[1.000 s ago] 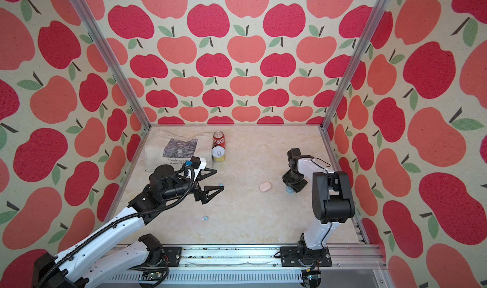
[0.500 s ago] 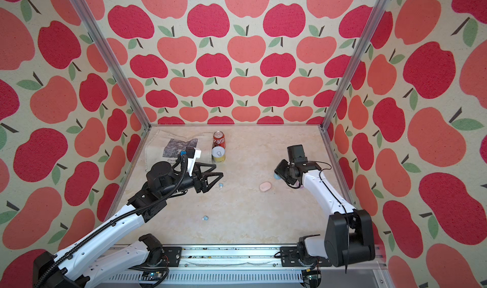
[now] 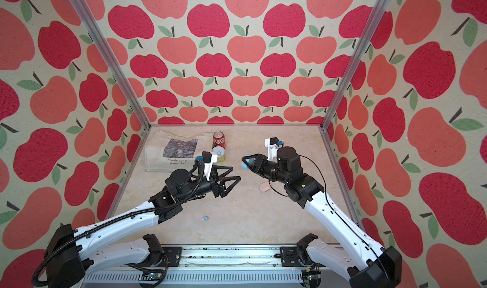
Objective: Insert wireless bluetooth earbuds into charging case
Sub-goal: Pick up the charging case from the middle-right of the table, then pass the charging case.
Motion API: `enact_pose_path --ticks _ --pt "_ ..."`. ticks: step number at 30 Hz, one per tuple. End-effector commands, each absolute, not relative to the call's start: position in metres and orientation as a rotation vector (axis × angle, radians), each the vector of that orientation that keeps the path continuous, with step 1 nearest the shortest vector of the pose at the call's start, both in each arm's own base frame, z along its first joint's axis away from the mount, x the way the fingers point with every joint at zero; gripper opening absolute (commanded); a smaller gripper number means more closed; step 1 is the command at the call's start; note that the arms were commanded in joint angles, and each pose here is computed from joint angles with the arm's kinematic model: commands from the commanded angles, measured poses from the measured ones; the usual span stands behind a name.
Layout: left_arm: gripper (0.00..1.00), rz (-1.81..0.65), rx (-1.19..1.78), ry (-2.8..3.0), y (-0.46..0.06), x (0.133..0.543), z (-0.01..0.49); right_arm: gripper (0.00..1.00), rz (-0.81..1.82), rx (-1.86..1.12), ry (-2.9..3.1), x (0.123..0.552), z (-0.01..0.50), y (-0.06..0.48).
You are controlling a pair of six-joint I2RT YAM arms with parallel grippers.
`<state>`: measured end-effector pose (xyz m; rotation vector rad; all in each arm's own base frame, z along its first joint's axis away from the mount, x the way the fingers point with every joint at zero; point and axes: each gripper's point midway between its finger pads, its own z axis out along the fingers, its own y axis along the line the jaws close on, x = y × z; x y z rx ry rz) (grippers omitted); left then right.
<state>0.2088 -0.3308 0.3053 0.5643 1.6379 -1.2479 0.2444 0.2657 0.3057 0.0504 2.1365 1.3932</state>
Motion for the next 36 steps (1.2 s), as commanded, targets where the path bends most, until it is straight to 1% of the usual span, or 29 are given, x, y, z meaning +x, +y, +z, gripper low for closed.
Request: enact_pose_path --ticks 1,4,14,16,21,25,27,28,30,31,34,36 --pt "0.84 -1.183 0.557 1.527 -0.334 0.215 0.329 0.16 1.460 0.050 2.039 0.242 0.338 0.271" --pt "0.82 -1.160 0.540 1.509 -0.335 0.217 0.332 0.16 1.491 0.044 2.028 0.238 0.342 0.276" --pt "0.67 -1.056 0.529 1.463 -0.340 0.225 0.343 0.16 1.531 0.017 2.011 0.225 0.345 0.292" --pt "0.61 -1.053 0.536 1.454 -0.342 0.226 0.345 0.15 1.534 0.016 2.007 0.225 0.345 0.294" --pt "0.41 -1.045 0.551 1.453 -0.345 0.226 0.345 0.15 1.555 0.022 1.993 0.225 0.349 0.297" --pt "0.28 -1.022 0.561 1.451 -0.346 0.226 0.346 0.16 1.561 0.021 2.007 0.224 0.346 0.299" --pt "0.23 -1.002 0.566 1.449 -0.344 0.226 0.347 0.20 1.558 0.024 2.014 0.224 0.344 0.299" --pt "0.21 -0.989 0.576 1.442 -0.344 0.226 0.348 0.26 1.557 0.023 2.018 0.224 0.344 0.299" --pt "0.17 -0.955 0.603 1.439 -0.343 0.224 0.349 0.32 1.532 0.018 2.031 0.222 0.344 0.296" --pt "0.16 -0.932 0.631 1.433 -0.342 0.223 0.350 0.37 1.504 0.026 2.048 0.223 0.343 0.292" --pt "0.11 -0.807 0.771 1.413 -0.340 0.215 0.346 0.52 1.417 0.070 2.101 0.224 0.341 0.274" --pt "0.10 -0.707 0.870 1.395 -0.335 0.212 0.341 0.56 1.379 0.136 2.163 0.225 0.336 0.258"
